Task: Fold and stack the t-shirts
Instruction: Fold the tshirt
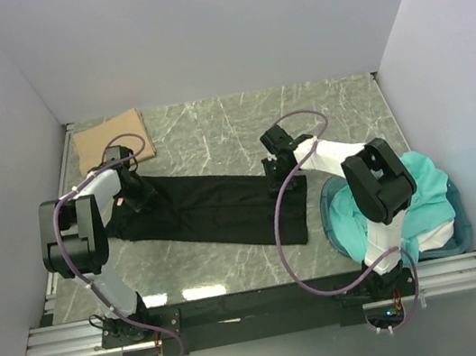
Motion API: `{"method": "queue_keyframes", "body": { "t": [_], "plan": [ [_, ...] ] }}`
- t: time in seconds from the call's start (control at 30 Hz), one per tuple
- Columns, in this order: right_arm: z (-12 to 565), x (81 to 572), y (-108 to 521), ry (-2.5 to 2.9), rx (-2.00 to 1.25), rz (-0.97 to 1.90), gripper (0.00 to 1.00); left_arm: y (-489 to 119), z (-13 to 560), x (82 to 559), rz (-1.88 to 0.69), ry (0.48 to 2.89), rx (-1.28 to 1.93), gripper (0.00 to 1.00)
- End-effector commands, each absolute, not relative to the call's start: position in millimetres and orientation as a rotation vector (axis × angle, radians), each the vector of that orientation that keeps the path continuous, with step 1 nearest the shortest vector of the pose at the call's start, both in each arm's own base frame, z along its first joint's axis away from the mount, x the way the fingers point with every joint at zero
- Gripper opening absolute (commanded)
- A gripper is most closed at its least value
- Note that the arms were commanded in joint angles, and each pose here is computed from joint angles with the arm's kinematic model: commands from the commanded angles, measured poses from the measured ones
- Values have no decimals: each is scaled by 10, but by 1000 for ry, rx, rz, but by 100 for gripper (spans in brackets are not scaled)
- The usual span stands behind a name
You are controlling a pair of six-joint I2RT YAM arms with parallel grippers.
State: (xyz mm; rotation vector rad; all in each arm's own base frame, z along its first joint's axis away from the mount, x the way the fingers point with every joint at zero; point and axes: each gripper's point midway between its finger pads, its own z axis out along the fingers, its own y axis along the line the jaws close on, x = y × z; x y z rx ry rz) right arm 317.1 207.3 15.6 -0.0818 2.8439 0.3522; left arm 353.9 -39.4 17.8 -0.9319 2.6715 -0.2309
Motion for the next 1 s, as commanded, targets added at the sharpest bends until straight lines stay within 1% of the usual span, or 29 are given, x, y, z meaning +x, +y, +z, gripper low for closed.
{"method": "queue_keyframes", "body": {
  "t": [0.0,0.17,0.3,0.37,0.57,0.67,0.7,0.77,0.8,0.9,0.97],
  "plan": [
    [-13,2625,1931,3005,-7,257,28,-470,-265,3282,-111,2828,-804,40],
    [-53,2292,1997,3034,18,202,28,-595,-353,3262,-100,2881,-682,40],
    [-55,2056,2128,3043,0,153,28,-730,-343,3356,-104,2897,-572,40],
    [-61,1991,2171,3046,37,144,28,-743,-356,3407,-50,2895,-500,40],
    [-22,1803,2294,3049,66,108,28,-908,-334,3563,-45,2912,-368,39],
    [40,1719,2272,3060,59,82,28,-991,-348,3672,-73,2913,-348,39],
    [60,1735,2255,3044,58,68,28,-1026,-307,3773,-88,2894,-345,39],
    [113,1698,2272,3043,72,88,28,-1117,-331,3830,-106,2902,-320,38],
    [140,1683,2298,3042,74,109,28,-1173,-261,3957,-120,2876,-303,39],
    [155,1645,2375,3049,75,136,28,-1350,-215,4145,-133,2861,-229,38],
    [151,1608,2405,3060,72,136,28,-1440,-293,4206,-122,2875,-189,38]
  ]
}}
